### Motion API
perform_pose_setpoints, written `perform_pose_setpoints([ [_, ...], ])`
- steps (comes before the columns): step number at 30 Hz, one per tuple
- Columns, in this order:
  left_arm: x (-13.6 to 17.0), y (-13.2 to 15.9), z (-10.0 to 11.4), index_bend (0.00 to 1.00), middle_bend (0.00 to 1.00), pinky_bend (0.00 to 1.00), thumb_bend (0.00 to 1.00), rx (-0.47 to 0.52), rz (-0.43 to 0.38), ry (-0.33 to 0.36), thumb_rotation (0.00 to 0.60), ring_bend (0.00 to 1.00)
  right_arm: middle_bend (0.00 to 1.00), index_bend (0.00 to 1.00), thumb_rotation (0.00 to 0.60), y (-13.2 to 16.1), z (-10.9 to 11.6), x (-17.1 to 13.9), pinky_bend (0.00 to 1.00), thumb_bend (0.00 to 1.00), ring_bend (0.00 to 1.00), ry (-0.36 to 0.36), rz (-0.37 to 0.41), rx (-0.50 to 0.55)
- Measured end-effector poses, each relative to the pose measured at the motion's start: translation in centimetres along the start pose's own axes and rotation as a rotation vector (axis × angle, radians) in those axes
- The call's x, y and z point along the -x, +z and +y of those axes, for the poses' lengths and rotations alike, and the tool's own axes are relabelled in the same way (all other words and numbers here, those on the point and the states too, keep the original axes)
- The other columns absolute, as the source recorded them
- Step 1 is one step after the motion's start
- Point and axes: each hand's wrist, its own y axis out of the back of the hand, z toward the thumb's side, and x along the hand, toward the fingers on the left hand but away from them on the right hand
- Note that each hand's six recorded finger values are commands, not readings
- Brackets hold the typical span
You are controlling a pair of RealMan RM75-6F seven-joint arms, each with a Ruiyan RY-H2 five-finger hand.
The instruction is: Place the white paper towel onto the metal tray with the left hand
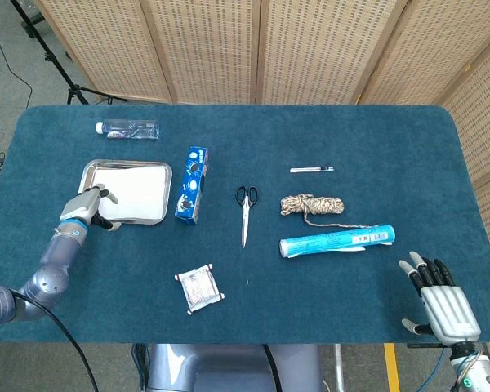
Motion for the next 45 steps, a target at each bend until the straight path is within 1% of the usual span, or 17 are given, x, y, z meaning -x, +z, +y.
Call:
perform_pose_setpoints([
  [9,-1.7,-1.5,-0.3,0.34,0.11,0.05,0.24,0.008,0.036,0.012,0.600,0.02,0.00,0.10,0.600,-0.1,0.0,0.1,0.00,0.00,0.00,-0.001,-0.003,-0.001],
  [14,-2.3,-1.9,-1.5,0.34,0.12,0.05,0.24,0.016,0.037,-0.015,0.600,0.02,0.00,0.10,0.600,0.0,0.0,0.1,0.00,0.00,0.00,-0.001,-0.002,-0.003],
  [19,-2.4,-1.8,-2.0,0.34,0.12,0.05,0.24,0.017,0.026,-0.027,0.600,0.02,0.00,0.10,0.600,0.0,-0.1,0.0,0.00,0.00,0.00,0.000,-0.001,-0.004],
  [30,-2.6,-1.8,-2.3,0.34,0.12,0.05,0.24,0.014,0.038,-0.032,0.600,0.02,0.00,0.10,0.600,0.0,0.1,-0.1,0.00,0.00,0.00,-0.007,0.000,-0.003],
  [45,-2.8,-1.5,-2.1,0.34,0.12,0.05,0.24,0.020,0.036,-0.020,0.600,0.02,0.00,0.10,0.600,0.0,0.1,0.0,0.00,0.00,0.00,-0.008,-0.001,-0.004],
])
